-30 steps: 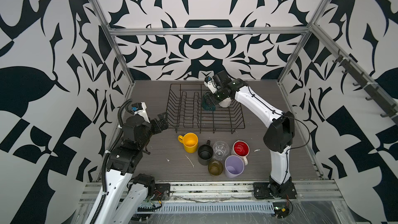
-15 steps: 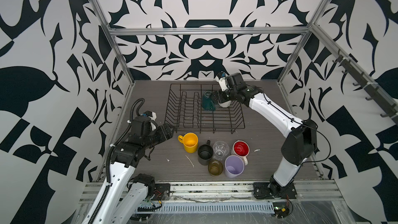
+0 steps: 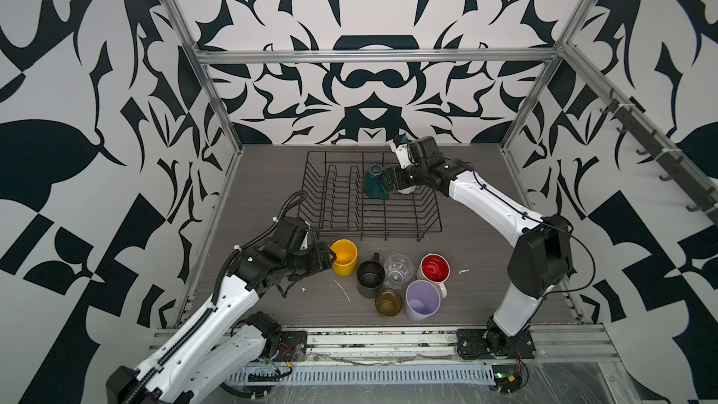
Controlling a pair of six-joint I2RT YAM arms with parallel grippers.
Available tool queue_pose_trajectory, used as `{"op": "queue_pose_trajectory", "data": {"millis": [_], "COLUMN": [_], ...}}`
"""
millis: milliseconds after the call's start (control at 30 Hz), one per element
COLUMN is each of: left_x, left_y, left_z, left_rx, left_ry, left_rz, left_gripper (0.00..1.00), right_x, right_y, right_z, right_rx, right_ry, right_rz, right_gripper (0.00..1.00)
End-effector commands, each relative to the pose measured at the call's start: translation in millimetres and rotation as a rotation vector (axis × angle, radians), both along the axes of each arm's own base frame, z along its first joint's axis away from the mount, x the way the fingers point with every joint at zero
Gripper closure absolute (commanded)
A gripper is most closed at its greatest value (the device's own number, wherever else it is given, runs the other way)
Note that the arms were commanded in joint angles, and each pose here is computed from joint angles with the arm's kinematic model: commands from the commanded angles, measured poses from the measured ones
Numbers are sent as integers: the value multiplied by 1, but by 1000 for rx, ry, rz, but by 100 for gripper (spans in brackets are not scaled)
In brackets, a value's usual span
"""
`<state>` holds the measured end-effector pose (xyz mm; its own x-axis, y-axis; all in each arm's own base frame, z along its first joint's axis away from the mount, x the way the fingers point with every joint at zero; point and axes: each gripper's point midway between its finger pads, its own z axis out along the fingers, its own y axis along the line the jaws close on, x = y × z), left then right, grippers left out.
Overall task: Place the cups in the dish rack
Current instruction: 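Release the green mug with the right gripper while the left gripper reaches the yellow mug, then grasp the yellow mug's rim with the left gripper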
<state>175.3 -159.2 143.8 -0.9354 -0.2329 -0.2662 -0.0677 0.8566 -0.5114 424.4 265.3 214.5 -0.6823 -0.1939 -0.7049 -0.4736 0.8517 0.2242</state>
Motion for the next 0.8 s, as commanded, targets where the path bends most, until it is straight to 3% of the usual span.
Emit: {"op": "queue_pose_trajectory", "data": {"millis": [0, 767], "left_x": [10, 28], "left_y": [-5, -28], "left_z": [5, -31], "left_rx": [39, 186], "left_ry": [-20, 38], "left_rz": [26, 16], "left_gripper": [27, 40], "right_x": [-2, -6], "right_y": [-2, -18], "right_z": [26, 8], "right_rx": [48, 42], "right_ry": [-56, -27], "right_rz": [-4, -18], "right_gripper": [7, 7]}}
